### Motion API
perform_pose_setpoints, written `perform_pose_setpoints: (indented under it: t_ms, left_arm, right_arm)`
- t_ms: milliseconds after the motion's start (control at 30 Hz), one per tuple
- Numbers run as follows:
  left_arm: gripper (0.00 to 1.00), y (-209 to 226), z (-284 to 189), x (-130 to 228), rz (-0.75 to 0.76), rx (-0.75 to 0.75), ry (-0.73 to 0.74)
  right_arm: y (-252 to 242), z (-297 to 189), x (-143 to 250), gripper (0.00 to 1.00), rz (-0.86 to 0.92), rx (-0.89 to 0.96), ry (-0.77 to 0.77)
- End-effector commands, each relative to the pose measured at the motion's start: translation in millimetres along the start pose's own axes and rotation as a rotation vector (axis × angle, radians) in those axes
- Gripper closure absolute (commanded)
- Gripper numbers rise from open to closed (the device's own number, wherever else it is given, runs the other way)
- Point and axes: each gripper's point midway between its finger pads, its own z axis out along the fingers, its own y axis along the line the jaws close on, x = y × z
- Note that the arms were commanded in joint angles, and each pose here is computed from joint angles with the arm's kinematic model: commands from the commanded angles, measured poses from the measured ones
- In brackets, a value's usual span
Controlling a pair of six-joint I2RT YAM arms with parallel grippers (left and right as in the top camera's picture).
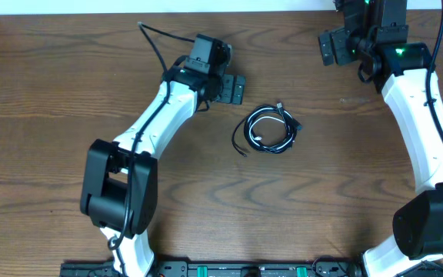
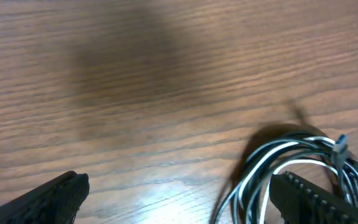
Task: Untangle cables
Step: 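Move the left gripper down over the tangled black-white cable bundle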
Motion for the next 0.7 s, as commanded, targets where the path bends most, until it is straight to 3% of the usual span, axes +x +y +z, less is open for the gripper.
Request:
perform_pose_setpoints:
  t_ms: [0, 133, 667]
  left_arm:
    - [0.02, -15.9, -1.3, -6.2, 0.03, 0.014, -0.01]
    - [0.02, -38.4, -1.7, 3.2, 0.05, 0.107, 0.027]
    - [0.02, -39.9, -4.6, 43.8, 0.044, 0.114, 0.192]
  right_arm:
    - [-5.2, -9.9, -5.5, 0.01, -0.01, 0.018, -0.022]
    - [-5.9, -9.9, -5.6, 0.01, -0.019, 0.019, -0.023]
    - [-25.1, -10.6, -0.9, 0.01, -0.009, 0.104, -0.002]
